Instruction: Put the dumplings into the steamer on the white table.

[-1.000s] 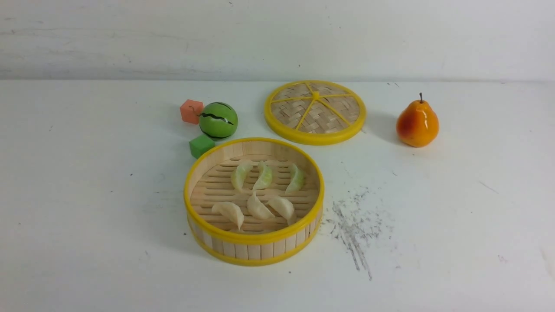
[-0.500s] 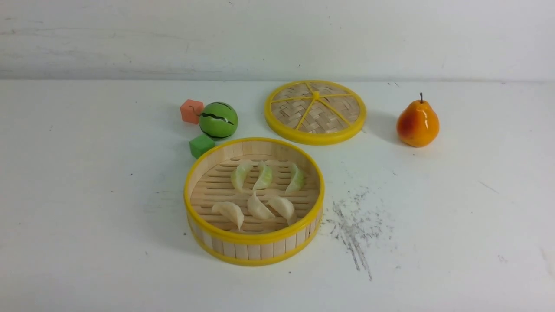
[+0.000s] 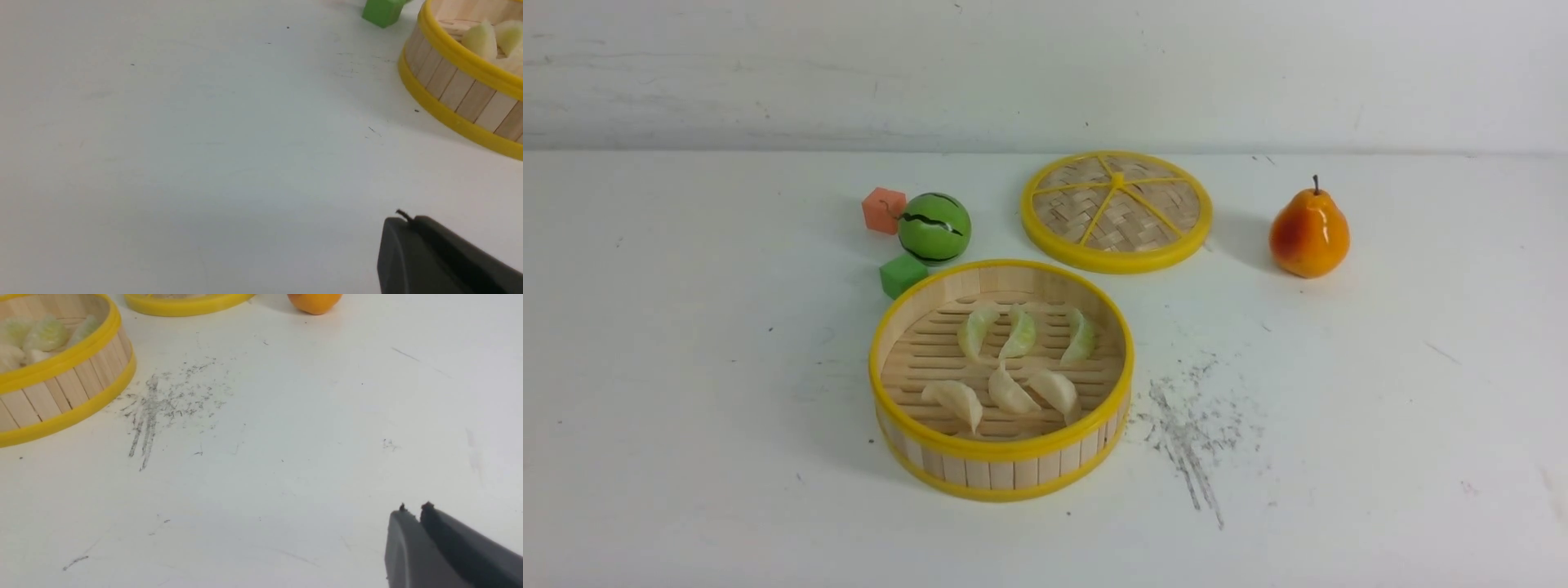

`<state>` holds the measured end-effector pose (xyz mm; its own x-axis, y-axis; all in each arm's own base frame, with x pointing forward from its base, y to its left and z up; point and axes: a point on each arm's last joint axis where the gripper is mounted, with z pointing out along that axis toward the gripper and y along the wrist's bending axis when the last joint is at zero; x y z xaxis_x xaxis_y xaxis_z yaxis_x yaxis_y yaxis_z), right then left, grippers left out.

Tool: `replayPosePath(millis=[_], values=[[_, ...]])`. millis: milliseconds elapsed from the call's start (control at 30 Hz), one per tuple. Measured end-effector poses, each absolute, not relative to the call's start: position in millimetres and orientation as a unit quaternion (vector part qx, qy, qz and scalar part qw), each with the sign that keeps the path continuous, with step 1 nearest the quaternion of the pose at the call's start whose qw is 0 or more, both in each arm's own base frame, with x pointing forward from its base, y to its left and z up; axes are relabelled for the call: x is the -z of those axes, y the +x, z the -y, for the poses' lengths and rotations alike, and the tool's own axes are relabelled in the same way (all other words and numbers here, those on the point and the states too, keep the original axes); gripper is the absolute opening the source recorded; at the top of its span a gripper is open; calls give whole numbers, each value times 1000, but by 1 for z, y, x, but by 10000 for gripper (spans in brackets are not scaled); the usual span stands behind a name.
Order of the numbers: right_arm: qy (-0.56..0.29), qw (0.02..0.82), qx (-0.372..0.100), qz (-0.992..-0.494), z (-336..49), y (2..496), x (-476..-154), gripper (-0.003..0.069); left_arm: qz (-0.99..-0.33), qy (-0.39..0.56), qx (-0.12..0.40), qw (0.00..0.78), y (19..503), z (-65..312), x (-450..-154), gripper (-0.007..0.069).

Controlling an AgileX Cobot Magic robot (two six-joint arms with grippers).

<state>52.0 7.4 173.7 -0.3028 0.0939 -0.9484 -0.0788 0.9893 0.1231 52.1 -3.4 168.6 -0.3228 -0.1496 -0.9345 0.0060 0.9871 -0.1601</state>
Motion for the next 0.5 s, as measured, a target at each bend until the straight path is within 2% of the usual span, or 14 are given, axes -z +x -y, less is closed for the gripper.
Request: replayPosePath(millis=[500], values=[[5, 590, -73, -804, -7, 52, -174, 65, -812, -43, 68, 577, 52, 4, -168, -15]])
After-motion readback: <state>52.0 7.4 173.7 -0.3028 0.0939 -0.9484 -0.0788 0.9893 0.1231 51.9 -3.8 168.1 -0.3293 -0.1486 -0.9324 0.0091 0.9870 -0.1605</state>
